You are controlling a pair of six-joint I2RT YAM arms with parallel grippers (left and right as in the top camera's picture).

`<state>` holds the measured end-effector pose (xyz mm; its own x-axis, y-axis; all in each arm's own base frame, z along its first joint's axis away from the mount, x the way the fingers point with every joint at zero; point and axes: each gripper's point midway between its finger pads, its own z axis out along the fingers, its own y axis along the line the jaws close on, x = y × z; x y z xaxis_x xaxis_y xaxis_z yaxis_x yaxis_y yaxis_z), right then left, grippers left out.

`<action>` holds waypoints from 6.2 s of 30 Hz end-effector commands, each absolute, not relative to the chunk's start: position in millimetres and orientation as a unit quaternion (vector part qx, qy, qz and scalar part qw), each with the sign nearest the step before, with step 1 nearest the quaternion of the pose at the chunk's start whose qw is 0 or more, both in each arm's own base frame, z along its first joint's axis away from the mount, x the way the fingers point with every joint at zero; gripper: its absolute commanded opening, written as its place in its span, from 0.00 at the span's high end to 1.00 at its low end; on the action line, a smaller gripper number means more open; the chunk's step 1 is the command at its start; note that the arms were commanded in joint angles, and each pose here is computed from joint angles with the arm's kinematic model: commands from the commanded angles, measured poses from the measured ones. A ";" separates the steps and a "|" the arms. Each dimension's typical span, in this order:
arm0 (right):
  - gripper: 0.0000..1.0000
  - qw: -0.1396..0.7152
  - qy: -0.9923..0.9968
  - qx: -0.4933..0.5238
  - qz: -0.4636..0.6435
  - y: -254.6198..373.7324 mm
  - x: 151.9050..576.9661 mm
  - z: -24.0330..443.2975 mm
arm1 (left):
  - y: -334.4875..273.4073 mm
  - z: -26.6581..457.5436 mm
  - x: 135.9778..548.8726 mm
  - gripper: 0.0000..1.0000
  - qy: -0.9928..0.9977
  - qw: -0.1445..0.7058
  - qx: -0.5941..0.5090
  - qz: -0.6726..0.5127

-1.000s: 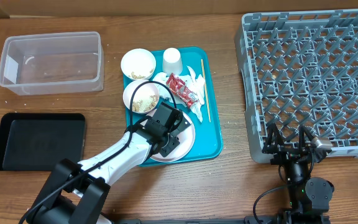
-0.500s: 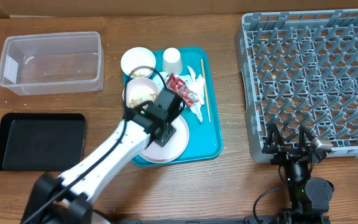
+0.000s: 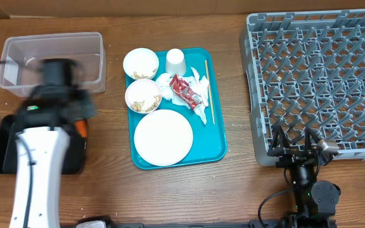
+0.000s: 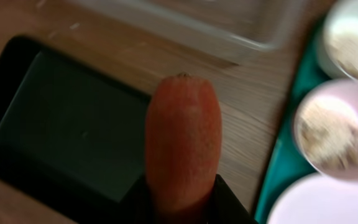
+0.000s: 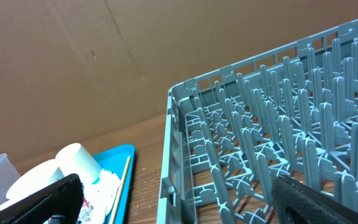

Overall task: Sort waste into correct bins and load items into the dishwasher rack
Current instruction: 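Carry the carrot left and drop it onto the black tray, then move the left gripper to the white bowl with food scraps and grasp its rim, then lift the bowl over the black tray and tip out the scraps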

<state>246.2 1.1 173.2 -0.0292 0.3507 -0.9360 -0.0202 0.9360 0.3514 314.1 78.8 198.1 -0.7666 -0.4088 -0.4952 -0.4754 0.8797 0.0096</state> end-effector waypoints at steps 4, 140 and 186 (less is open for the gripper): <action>0.00 0.688 0.704 0.122 0.127 -2.6 246.4 170.7 | 140.9 155.5 294.0 0.96 0.855 0.207 -0.476 -0.021; 0.00 0.688 0.704 0.122 0.127 -2.6 246.4 170.7 | 69.6 186.2 328.0 0.96 0.889 0.239 -0.273 -0.277; 0.00 0.688 0.704 0.122 0.127 -2.6 246.4 170.7 | 158.6 175.6 294.2 0.96 0.595 0.294 -0.412 -0.624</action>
<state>246.2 1.1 173.3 -0.0289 0.3507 -0.9360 -0.0203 0.9360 0.3513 296.4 161.7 167.3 -0.4611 -0.8710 0.1698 -0.1899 -0.0901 -0.9777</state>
